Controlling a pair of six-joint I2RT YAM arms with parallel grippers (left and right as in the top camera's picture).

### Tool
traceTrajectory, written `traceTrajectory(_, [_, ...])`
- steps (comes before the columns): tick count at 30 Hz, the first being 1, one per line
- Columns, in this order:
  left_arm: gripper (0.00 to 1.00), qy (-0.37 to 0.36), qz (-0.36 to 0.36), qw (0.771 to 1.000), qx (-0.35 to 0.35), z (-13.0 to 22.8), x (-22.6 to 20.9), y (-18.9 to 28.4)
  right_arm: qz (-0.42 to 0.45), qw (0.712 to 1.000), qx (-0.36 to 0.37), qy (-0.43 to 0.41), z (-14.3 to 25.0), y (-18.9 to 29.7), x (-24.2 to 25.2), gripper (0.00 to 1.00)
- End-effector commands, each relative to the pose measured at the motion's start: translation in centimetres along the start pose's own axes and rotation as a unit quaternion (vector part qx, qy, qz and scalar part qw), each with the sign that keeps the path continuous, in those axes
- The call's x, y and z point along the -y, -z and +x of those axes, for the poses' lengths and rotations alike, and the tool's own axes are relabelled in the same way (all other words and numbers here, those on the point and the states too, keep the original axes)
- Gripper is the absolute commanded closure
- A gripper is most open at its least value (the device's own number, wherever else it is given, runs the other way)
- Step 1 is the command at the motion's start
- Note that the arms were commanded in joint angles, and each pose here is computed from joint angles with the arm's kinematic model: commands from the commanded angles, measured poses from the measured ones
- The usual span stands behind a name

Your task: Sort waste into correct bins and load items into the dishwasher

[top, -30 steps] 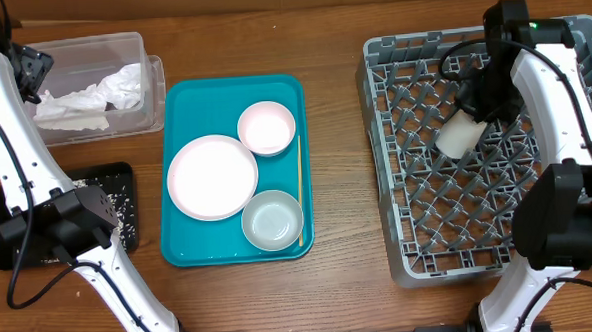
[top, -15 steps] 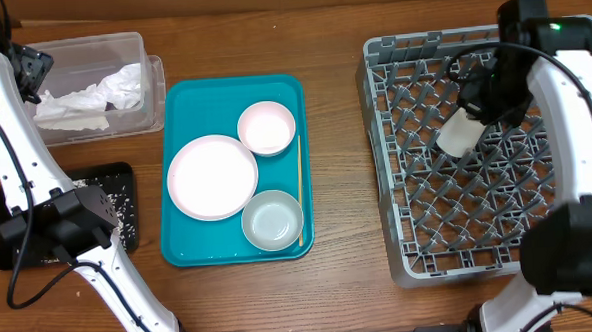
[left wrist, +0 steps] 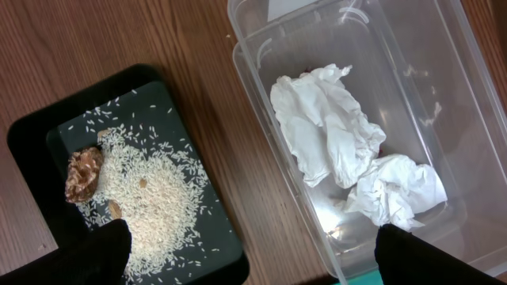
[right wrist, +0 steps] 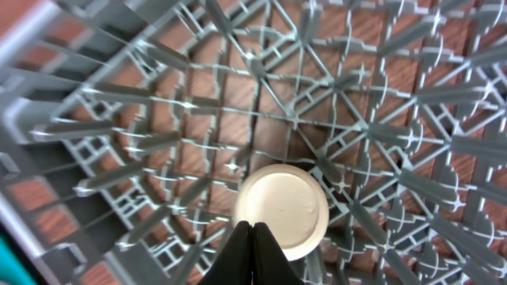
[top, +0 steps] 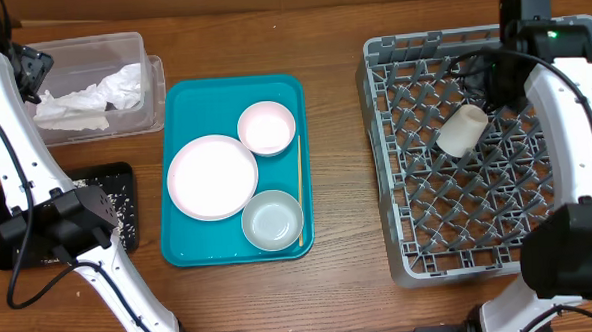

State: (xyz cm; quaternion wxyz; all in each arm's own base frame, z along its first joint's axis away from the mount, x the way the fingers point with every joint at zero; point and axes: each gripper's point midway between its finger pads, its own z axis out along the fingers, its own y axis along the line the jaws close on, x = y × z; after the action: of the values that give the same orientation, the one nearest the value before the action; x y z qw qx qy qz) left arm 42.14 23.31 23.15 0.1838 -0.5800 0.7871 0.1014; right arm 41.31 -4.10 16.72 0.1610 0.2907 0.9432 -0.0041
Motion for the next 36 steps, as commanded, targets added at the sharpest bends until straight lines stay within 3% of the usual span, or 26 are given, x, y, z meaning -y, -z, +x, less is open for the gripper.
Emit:
traceTrajectory(1, [0.0,0.013,0.009,1.0,0.019,-0.7,-0.2,1.5,0.02,1.0,-0.023,-0.005,0.7,-2.0,0.5,0.96])
traceTrajectory(18, [0.0,0.013,0.009,1.0,0.019,-0.7,-0.2,1.5,0.003,0.99,-0.139,0.005,5.2,-2.4,0.2,0.96])
traceTrajectory(23, [0.0,0.013,0.009,1.0,0.019,-0.7,-0.2,1.5,-0.038,0.988,-0.146,0.012,5.6,1.0,-0.8,0.96])
traceTrajectory(28, [0.0,0.013,0.009,1.0,0.019,-0.7,-0.2,1.5,-0.094,0.99,-0.105,0.021,5.2,6.0,-1.9,0.96])
traceTrajectory(32, [0.0,0.013,0.009,1.0,0.019,-0.7,-0.2,1.5,-0.19,0.976,-0.078,0.077,6.4,10.4,-5.0,0.96])
traceTrajectory(35, [0.0,0.013,0.009,1.0,0.019,-0.7,-0.2,1.5,-0.26,0.953,-0.078,0.134,8.6,12.9,-8.6,0.84])
traceTrajectory(36, [0.0,0.013,0.009,1.0,0.019,-0.7,-0.2,1.5,-0.269,0.948,-0.079,0.148,9.3,13.3,-9.5,0.71])
